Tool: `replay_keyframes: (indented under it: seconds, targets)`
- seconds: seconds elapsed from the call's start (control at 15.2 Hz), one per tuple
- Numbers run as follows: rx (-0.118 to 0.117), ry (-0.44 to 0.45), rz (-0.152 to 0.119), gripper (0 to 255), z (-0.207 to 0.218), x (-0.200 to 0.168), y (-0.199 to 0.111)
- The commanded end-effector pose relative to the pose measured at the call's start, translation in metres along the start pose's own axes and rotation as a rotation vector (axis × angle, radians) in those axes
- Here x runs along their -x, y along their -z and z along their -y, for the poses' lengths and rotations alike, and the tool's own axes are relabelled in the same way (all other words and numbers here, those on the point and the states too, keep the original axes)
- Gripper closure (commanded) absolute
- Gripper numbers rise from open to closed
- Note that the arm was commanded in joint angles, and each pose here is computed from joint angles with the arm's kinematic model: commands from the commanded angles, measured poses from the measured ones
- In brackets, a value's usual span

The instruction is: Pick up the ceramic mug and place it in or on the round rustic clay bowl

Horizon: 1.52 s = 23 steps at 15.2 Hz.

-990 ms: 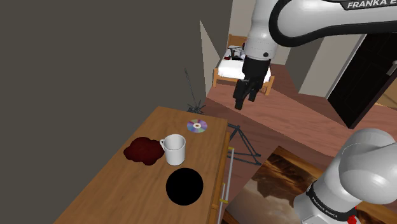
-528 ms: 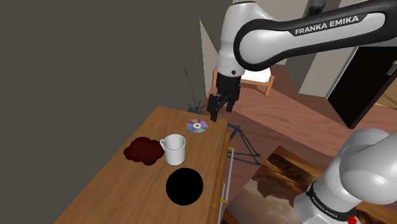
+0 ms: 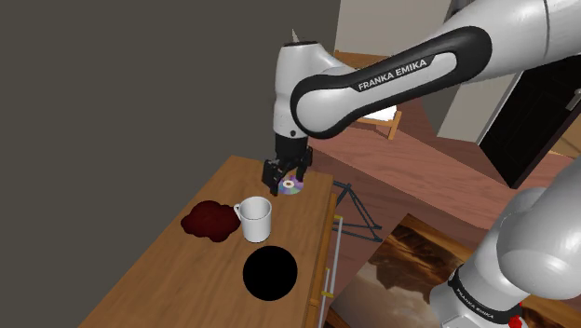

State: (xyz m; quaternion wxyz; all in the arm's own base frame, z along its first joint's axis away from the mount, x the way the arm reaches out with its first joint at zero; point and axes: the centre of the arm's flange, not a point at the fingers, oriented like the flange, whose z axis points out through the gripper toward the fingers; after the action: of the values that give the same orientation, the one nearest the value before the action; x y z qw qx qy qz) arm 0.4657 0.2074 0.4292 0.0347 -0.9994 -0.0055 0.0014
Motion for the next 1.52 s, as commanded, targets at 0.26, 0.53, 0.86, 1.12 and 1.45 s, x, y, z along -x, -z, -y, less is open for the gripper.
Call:
replay_keyframes:
  seconds: [0.26,0.53,0.86,1.12,1.45]
  targets:
    - [0.004,-0.012,-0.004,0,0.038,-0.040,-0.044]
    - [0.004,-0.012,-0.004,0,0.038,-0.040,-0.065]
    - [0.004,-0.012,-0.004,0,0.037,-0.040,-0.084]
    - [0.004,-0.012,-0.004,0,0.037,-0.040,-0.084]
    - [0.004,-0.012,-0.004,255,0.038,-0.040,-0.084]
